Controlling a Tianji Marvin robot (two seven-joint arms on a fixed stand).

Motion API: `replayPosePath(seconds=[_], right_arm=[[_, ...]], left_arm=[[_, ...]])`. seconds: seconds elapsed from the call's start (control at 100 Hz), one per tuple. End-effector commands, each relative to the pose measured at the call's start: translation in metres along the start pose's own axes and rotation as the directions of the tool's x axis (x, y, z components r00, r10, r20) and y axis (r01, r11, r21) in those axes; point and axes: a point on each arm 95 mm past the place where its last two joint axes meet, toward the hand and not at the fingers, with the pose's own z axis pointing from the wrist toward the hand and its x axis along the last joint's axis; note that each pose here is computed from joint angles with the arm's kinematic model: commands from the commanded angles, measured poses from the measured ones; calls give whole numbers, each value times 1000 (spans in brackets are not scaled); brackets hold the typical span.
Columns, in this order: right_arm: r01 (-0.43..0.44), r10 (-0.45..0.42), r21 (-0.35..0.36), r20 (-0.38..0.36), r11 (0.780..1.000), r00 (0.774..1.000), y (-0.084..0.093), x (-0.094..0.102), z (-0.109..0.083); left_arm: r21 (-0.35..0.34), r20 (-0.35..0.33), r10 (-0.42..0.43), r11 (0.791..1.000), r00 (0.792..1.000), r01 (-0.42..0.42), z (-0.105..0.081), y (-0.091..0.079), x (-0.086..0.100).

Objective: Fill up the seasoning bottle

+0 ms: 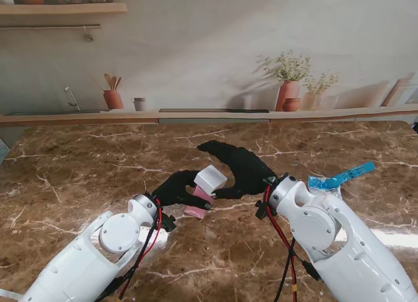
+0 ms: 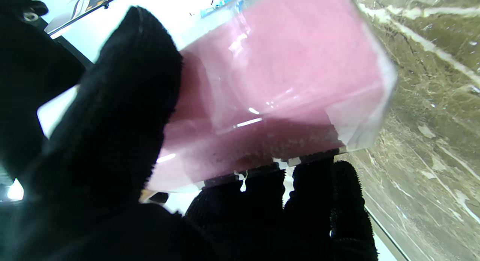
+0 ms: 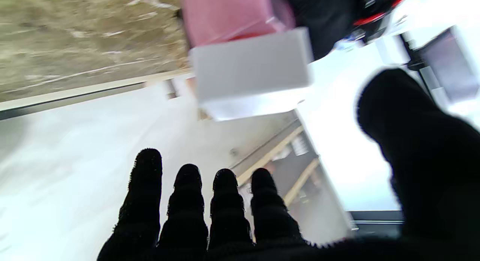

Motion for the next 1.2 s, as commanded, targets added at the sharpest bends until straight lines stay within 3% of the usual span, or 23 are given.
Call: replayPosePath(seconds=[0.0,0.15,0.25,0.39,0.5,0.64,0.75,0.86,0.93,1.0,1.1,1.19], right_arm=[[-29,28,16,83,999,996,-3,4,0],[-19,10,39,221,999,975,-4,10,3],[-5,-22,107,245,994,969,-5,13,6],[-2,-31,134,244,991,969,-8,14,14],[12,-43,144,214,989,976,-10,15,19],[53,-64,167,64,985,996,-6,13,16],[-29,31,252,-2,967,1000,-2,13,9],[-83,89,243,-11,967,996,1,12,6],[-113,112,187,16,976,994,0,13,7],[-113,102,103,110,988,989,0,15,9],[-40,15,95,247,995,969,0,21,11],[34,-69,117,307,992,949,1,24,13]], left_arm=[[5,-17,1,1000,1000,-1,1,0,5],[3,-26,7,1000,1000,-7,0,2,6],[6,-30,10,1000,999,-10,0,2,6],[8,-35,11,1000,999,-10,0,3,6],[10,-36,14,1000,999,-13,1,3,7],[13,-36,16,1000,999,-16,0,2,6],[17,-35,17,1000,999,-17,-1,2,6],[18,-36,18,1000,999,-17,-1,3,6],[19,-38,17,1000,999,-17,-1,3,6],[20,-40,19,1000,999,-18,-1,3,6],[19,-42,24,1000,999,-23,-1,3,7],[18,-44,31,999,999,-30,-1,3,7]])
